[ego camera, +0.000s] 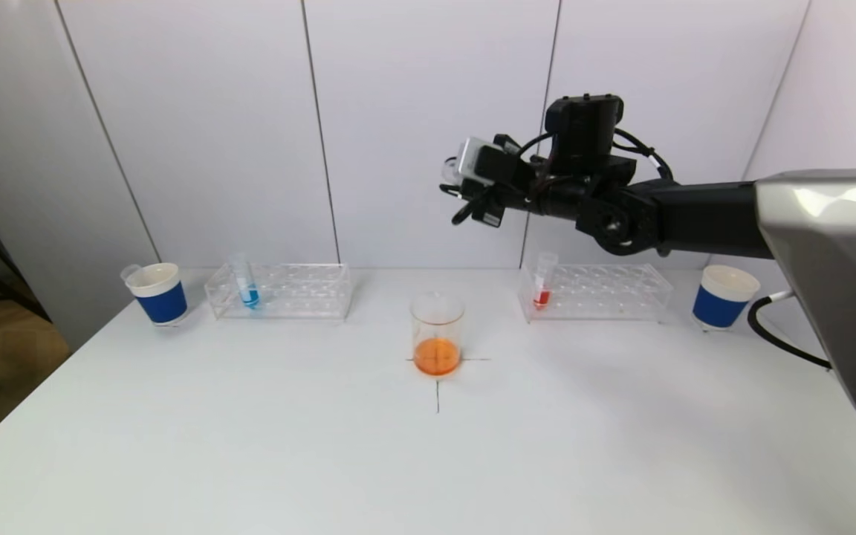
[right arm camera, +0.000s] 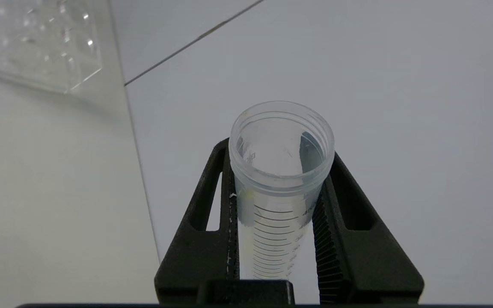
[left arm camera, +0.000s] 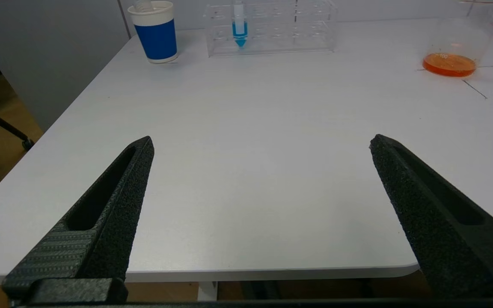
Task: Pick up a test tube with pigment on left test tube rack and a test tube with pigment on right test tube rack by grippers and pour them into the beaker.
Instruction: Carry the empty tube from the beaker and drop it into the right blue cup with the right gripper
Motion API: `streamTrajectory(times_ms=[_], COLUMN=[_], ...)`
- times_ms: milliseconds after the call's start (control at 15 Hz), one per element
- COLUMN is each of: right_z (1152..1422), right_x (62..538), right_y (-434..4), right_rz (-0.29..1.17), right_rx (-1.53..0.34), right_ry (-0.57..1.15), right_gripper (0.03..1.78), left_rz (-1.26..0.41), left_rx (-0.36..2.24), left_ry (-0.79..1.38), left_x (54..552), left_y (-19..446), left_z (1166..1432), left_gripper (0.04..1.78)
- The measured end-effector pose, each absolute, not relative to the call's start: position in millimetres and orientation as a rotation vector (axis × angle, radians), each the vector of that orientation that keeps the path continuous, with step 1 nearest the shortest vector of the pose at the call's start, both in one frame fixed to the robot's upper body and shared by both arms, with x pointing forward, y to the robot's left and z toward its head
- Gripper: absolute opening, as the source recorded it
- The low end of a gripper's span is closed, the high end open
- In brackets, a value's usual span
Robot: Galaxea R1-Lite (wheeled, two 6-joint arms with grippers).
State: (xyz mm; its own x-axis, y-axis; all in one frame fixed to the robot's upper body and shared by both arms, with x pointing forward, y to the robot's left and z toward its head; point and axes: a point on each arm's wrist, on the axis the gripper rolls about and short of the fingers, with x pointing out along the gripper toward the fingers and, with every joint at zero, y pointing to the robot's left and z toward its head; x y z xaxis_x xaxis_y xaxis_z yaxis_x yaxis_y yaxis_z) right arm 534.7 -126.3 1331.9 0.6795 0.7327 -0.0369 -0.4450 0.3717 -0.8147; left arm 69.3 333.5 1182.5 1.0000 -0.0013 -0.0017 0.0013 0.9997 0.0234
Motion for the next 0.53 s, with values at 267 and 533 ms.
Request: streamTrajectory(times_ms=[267, 533], right_z=[1352.3, 1366.1], right_x=[539.2, 538.7], right_y=[-141.8, -159.9], right_rz=[0.544, 0.305], right_rx=[-0.662, -0.458], right_ry=[-0.284, -0.177], right_gripper=[0.55, 0.55], left_rz=[-0.002, -0.001], left_rx=[0.023, 0.024], left_ry=[0.002, 0.002], left_x=[69.3, 69.3], left_y=[333.5, 333.5], left_z=[1182.5, 1182.5], left_gripper=[1.76, 1.76])
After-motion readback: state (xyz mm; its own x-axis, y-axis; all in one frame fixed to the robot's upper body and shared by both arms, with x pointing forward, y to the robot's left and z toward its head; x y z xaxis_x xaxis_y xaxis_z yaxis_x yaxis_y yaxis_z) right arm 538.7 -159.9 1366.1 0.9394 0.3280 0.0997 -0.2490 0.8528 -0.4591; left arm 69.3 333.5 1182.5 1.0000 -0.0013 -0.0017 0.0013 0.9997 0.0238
